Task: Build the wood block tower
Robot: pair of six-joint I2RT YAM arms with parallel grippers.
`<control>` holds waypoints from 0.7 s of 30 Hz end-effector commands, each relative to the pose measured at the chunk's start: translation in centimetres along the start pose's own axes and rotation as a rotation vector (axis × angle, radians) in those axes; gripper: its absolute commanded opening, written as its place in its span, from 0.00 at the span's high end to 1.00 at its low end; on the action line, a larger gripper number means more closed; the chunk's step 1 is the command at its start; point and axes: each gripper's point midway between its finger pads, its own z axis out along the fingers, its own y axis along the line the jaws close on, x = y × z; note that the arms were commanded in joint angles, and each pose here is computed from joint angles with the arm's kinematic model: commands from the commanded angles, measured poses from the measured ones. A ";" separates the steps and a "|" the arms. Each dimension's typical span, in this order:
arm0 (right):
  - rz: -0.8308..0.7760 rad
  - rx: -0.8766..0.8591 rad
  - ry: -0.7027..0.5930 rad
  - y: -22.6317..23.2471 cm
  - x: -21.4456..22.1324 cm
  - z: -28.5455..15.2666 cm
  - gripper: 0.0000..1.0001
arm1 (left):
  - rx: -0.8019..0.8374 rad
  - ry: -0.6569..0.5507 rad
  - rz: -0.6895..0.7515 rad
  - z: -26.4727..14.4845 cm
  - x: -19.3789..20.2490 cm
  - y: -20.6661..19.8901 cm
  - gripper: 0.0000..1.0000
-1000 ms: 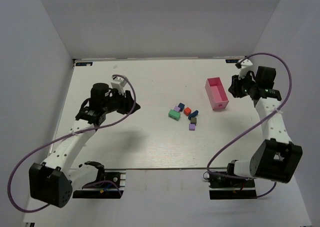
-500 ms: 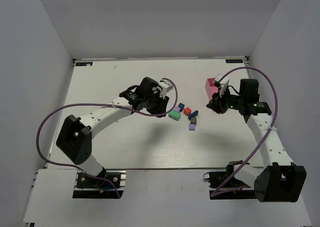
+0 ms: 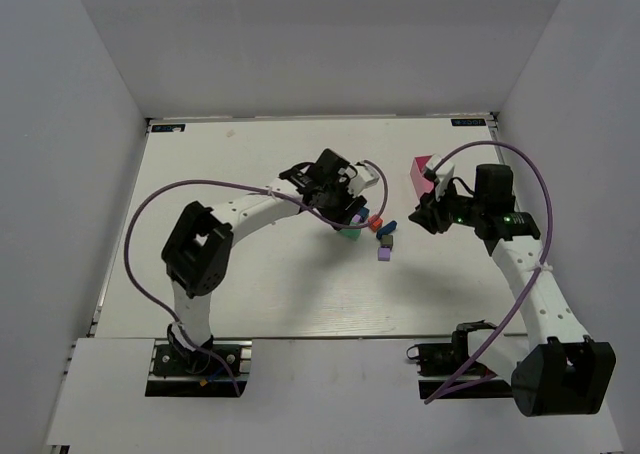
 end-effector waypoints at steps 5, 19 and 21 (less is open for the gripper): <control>-0.043 0.017 -0.047 0.4 -0.9 -0.6 0.61 | 0.008 -0.001 0.021 2.9 -2.4 0.5 0.33; -0.049 0.010 -0.052 0.8 -0.7 -0.9 0.61 | 0.224 0.049 0.202 3.8 -1.2 -2.2 0.25; -0.049 0.008 -0.051 0.9 -0.7 -0.8 0.61 | 0.254 0.046 0.208 3.9 -1.2 -2.6 0.25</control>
